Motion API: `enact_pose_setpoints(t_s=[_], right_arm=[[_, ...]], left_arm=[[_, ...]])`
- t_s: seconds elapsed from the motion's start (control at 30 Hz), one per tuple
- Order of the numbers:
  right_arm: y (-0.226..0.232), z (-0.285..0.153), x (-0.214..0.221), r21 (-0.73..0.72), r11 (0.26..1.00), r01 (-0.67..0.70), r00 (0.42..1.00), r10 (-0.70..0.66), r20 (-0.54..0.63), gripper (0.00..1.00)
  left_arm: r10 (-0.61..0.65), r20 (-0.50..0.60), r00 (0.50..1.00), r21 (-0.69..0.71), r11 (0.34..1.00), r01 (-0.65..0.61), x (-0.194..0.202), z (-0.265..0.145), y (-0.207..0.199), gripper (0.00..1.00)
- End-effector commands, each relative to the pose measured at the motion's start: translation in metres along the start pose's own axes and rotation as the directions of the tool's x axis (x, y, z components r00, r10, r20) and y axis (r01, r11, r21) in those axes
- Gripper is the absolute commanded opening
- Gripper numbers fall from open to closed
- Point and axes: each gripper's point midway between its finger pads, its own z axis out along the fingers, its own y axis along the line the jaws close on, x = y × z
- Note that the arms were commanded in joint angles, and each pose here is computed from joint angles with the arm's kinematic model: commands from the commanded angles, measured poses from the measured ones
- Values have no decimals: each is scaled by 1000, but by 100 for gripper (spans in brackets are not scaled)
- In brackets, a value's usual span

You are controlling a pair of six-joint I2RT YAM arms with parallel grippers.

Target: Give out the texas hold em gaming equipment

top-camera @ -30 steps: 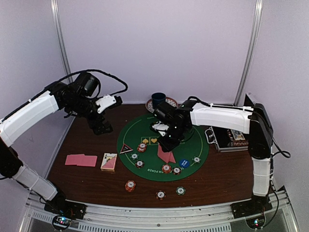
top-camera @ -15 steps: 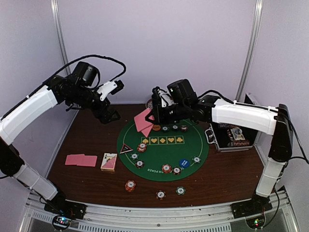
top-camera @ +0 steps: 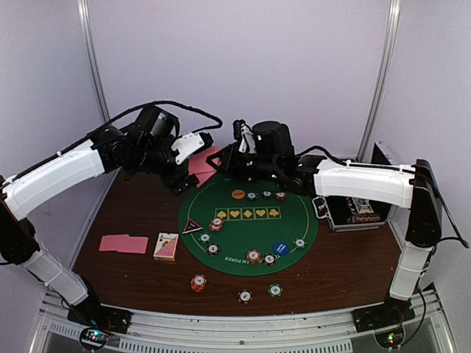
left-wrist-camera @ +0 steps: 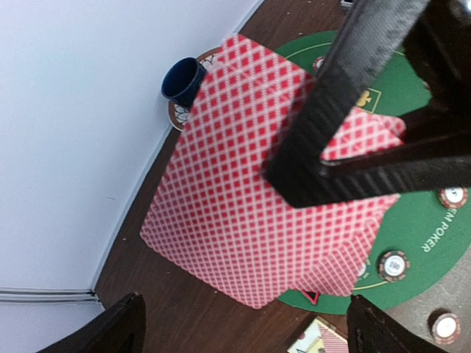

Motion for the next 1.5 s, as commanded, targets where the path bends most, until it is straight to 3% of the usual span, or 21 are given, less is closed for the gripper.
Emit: enact_pose_setpoints(t_s=[0.0, 0.2, 0.43, 0.67, 0.8, 1.07, 1.23, 1.47], right_arm=[[20, 0, -14, -75, 996, -53, 995, 59, 85, 0], [28, 0, -14, -90, 995, -48, 992, 58, 110, 0], [32, 2, -11, -95, 995, -32, 992, 43, 115, 0], [28, -3, -17, -54, 998, 39, 991, -31, 134, 0], [30, -5, -20, -57, 997, 56, 989, -47, 140, 0], [40, -3, -21, -114, 994, 4, 989, 12, 145, 0], [46, -3, -17, -143, 990, -12, 991, 31, 131, 0], [47, -1, -7, -159, 987, -16, 995, 32, 97, 0]], left_arm=[[115, 55, 992, -173, 979, -104, -18, 4, 21, 98], [245, 107, 964, -247, 945, -213, -32, 0, 13, 98], [295, 148, 944, -292, 925, -244, -48, -10, 8, 98], [274, 249, 929, -65, 962, -266, -35, -36, -33, 98], [240, 270, 932, -39, 970, -239, -34, -46, -35, 97], [245, 275, 930, -148, 966, -211, -44, -41, -18, 98], [304, 266, 915, -285, 931, -226, -52, -38, 2, 98], [388, 236, 891, -351, 889, -295, -53, -32, 6, 97]])
